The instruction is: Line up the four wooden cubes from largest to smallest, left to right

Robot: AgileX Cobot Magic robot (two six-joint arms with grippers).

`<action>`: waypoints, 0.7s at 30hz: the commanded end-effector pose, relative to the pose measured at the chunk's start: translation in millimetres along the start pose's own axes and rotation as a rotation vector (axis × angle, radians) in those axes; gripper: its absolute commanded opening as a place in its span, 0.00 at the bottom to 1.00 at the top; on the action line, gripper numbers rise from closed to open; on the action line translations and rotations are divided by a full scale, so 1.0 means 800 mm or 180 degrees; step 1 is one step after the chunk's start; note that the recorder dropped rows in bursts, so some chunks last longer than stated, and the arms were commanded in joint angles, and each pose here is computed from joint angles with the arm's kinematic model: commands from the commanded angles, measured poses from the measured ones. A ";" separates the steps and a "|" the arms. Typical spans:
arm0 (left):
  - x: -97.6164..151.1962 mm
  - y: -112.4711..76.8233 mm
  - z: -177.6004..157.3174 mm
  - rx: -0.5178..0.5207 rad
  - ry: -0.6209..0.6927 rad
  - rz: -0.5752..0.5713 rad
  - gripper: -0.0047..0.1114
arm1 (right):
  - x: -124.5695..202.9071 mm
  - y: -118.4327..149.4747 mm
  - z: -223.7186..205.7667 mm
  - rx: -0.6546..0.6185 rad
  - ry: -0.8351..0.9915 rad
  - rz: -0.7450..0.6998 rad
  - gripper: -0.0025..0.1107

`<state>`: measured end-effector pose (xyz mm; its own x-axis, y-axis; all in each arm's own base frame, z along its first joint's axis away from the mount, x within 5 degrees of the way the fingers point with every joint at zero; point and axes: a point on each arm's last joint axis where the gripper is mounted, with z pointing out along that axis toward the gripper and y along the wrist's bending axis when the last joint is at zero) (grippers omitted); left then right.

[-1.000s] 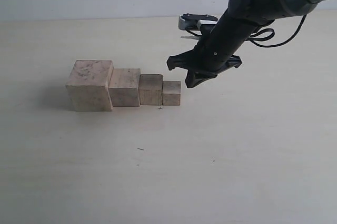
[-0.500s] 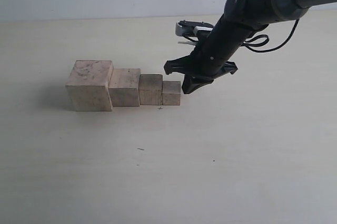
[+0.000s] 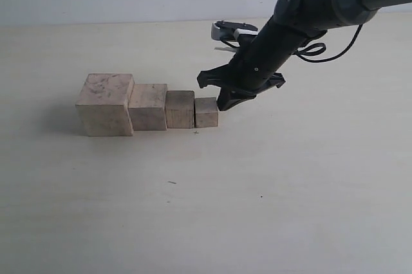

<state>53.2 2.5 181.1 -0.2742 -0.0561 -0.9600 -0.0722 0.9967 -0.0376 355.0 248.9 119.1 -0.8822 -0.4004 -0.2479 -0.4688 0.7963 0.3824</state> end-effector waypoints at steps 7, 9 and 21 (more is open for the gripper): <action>0.000 0.000 0.000 0.0014 -0.0050 0.0013 0.04 | -0.003 0.008 -0.013 -0.0053 -0.0007 0.0233 0.02; 0.000 0.000 0.000 0.0014 -0.0050 0.0013 0.04 | -0.005 0.011 -0.022 -0.0060 -0.0065 0.0268 0.02; 0.000 0.000 0.000 0.0014 -0.0050 0.0013 0.04 | -0.015 0.031 -0.092 0.0152 -0.0446 -0.0015 0.02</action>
<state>53.2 2.5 181.1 -0.2742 -0.0561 -0.9600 -0.0722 0.9967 -0.0376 350.4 242.8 180.2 -0.8892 -0.3239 -0.3232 -0.4347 0.8185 0.3756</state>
